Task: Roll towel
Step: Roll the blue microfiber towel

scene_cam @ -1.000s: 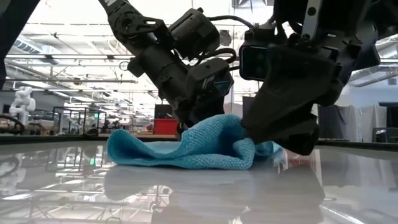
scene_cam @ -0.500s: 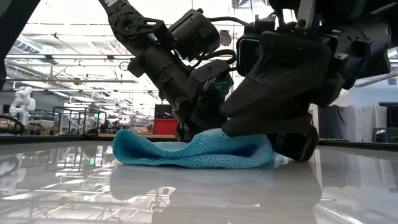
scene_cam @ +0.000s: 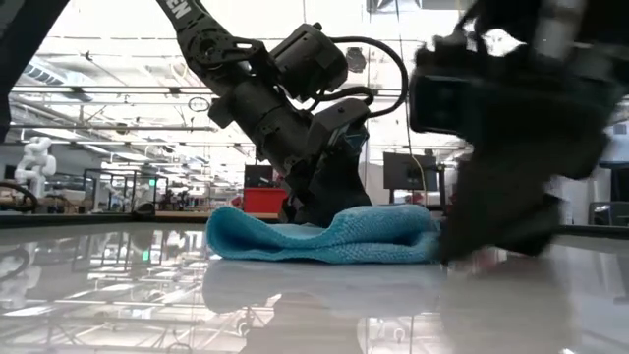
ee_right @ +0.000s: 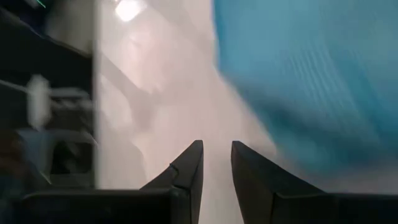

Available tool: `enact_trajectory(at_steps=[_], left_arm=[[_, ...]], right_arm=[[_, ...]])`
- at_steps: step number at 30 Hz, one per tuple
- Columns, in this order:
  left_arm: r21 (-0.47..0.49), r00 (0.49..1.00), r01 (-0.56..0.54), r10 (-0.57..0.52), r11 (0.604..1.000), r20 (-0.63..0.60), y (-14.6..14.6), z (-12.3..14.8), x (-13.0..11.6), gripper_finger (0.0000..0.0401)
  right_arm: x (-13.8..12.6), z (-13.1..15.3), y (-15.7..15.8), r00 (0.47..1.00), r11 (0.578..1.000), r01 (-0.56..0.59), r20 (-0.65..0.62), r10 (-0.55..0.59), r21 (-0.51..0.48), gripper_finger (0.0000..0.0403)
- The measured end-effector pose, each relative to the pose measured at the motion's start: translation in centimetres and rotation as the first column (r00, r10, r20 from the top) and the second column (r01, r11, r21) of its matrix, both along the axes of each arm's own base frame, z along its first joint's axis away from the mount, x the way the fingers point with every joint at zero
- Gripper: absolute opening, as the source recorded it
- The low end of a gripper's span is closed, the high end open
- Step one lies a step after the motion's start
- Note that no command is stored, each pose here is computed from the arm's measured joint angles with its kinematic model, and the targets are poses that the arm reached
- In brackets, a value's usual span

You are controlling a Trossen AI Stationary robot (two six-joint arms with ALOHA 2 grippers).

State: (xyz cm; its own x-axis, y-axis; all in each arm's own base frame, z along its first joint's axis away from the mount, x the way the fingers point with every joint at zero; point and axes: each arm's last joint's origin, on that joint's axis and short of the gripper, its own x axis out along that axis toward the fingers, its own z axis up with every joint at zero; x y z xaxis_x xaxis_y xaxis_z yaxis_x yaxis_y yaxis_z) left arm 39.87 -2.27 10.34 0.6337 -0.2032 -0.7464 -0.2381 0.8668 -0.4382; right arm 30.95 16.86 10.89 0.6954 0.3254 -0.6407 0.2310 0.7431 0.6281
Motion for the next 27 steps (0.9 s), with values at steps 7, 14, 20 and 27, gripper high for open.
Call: enact_trajectory(at_steps=[7,14,20,27], left_arm=[[-0.019,1.000,0.010,-0.010,1.000,-0.003,-0.1,0.0,0.0,0.0141],[-0.039,1.000,0.002,-0.002,0.999,-0.004,-0.2,0.0,0.0,0.0141],[-0.042,1.000,0.005,-0.005,0.999,0.003,-0.2,0.1,0.0,0.0141],[-0.040,1.000,0.004,-0.003,0.999,0.011,-0.2,0.1,0.1,0.0141]], right_arm=[[-1.9,0.9,-0.1,0.993,0.991,0.046,-0.105,-0.059,-0.129,0.0086],[-1.7,0.9,-0.4,0.990,0.983,0.104,-0.083,-0.117,-0.149,0.0157],[-1.1,-0.4,-0.6,0.982,0.977,0.158,-0.083,-0.171,-0.142,0.0172],[0.1,-0.7,-0.9,0.976,0.969,0.217,0.018,-0.216,-0.119,0.0144]])
